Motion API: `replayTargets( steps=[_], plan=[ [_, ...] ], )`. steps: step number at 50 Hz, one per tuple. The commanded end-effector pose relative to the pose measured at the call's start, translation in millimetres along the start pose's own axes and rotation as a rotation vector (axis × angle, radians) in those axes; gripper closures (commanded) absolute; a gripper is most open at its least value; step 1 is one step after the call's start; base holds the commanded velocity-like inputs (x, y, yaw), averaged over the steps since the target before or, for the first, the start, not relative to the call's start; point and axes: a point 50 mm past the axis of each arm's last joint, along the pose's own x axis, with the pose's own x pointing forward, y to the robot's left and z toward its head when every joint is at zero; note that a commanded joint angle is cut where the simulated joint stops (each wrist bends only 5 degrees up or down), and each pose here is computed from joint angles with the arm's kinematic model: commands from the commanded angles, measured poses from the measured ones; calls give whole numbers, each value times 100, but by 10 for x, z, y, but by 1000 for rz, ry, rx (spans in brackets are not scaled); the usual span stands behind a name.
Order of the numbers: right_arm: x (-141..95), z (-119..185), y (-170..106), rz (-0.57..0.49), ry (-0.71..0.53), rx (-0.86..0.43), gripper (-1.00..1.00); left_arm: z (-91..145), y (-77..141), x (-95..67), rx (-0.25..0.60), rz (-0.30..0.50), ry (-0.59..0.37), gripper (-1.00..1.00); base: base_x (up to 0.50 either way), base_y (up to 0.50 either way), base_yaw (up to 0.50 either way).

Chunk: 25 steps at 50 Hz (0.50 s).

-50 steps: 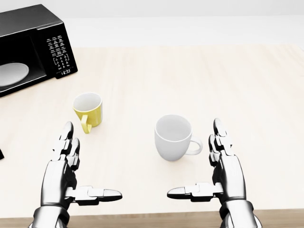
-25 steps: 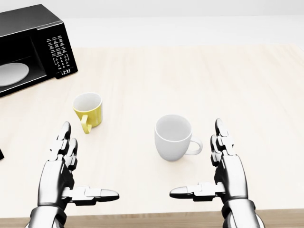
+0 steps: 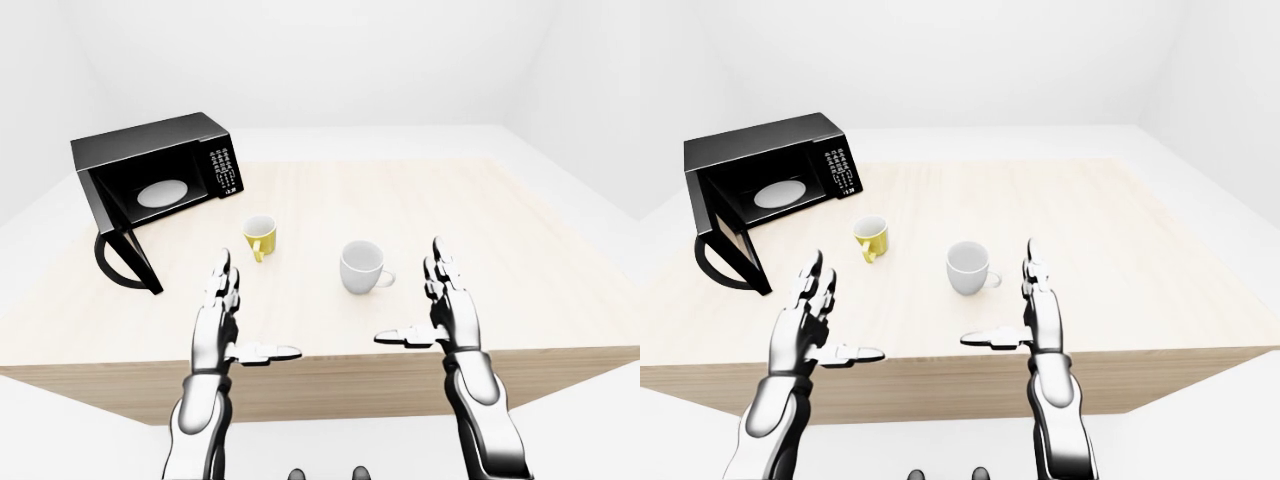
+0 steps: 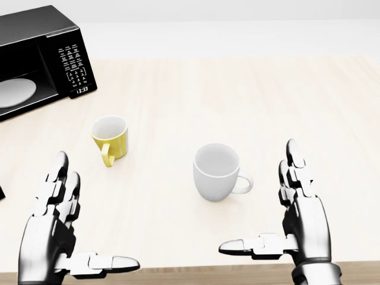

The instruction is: Close the microwave.

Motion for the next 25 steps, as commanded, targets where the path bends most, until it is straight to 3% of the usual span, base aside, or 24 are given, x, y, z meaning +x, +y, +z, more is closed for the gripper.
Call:
replayTargets(
  steps=[1,7,25],
  plan=[
    [-217,320,-54,-22,-105,-16,-100,328,52,-324,6,7,-94,-100,0,0,0],
    [-286,388,-52,-33,-127,-38,-100,427,69,-446,6,-1,-130,-100,0,0,0],
    [-316,391,-26,-34,-124,-63,-100,498,72,-498,0,-9,-154,-100,0,0,0]
  ],
)
